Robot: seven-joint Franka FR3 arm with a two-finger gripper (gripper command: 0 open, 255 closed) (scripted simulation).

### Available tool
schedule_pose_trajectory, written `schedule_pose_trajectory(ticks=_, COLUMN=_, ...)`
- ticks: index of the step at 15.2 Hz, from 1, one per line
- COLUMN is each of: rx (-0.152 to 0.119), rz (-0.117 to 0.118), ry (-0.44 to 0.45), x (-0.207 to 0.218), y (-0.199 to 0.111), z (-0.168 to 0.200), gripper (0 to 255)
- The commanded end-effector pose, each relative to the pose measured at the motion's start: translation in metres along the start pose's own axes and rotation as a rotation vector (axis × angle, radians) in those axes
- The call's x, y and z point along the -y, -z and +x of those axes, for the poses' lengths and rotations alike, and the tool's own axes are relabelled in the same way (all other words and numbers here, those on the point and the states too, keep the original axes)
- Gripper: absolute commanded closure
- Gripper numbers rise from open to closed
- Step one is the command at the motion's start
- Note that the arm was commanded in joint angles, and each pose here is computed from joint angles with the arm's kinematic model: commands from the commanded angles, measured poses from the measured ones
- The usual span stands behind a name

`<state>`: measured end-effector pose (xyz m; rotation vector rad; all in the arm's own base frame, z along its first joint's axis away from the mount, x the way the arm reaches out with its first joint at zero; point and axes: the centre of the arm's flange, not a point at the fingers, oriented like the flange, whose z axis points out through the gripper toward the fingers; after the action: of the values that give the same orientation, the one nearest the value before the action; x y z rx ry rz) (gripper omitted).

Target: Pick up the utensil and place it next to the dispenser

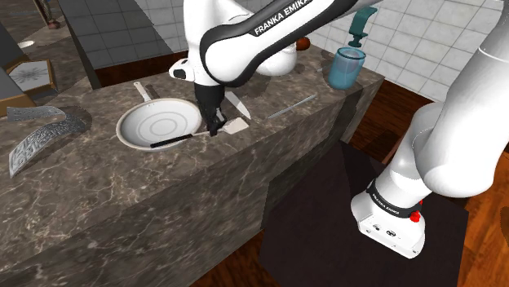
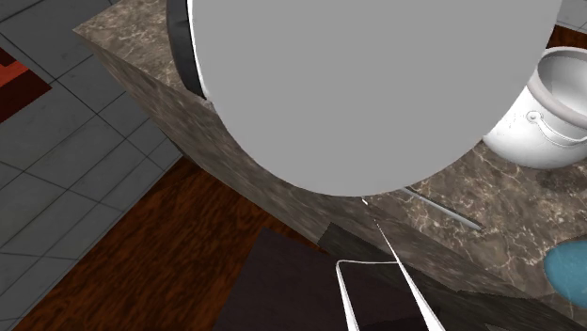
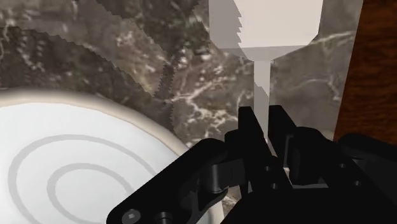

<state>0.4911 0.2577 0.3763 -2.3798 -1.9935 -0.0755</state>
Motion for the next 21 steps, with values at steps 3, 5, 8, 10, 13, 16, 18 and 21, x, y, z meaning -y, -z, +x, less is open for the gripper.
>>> schedule_pose_trajectory(ticks=3, rx=0.000, rz=0.000, ry=0.000, x=0.000, y=0.021, z=0.002, gripper=255)
schedule_pose_trajectory(ticks=5, rx=0.000, rz=0.000, ry=0.000, x=0.000, y=0.032, z=0.002, gripper=255)
schedule_pose_trajectory(ticks=8, rx=0.000, rz=0.000, ry=0.000, x=0.000, y=0.048, z=0.003, gripper=255)
schedule_pose_trajectory(ticks=10, rx=0.000, rz=0.000, ry=0.000, x=0.000, y=0.058, z=0.004, gripper=255)
schedule_pose_trajectory(ticks=13, rx=0.000, rz=0.000, ry=0.000, x=0.000, y=0.074, z=0.005, gripper=255)
schedule_pose_trajectory(ticks=16, rx=0.000, rz=0.000, ry=0.000, x=0.000, y=0.090, z=0.006, gripper=255)
schedule_pose_trajectory(ticks=18, rx=0.000, rz=0.000, ry=0.000, x=0.000, y=0.100, z=0.007, gripper=255)
schedule_pose_trajectory(ticks=21, rx=0.000, rz=0.000, ry=0.000, x=0.000, y=0.116, z=0.007, gripper=255)
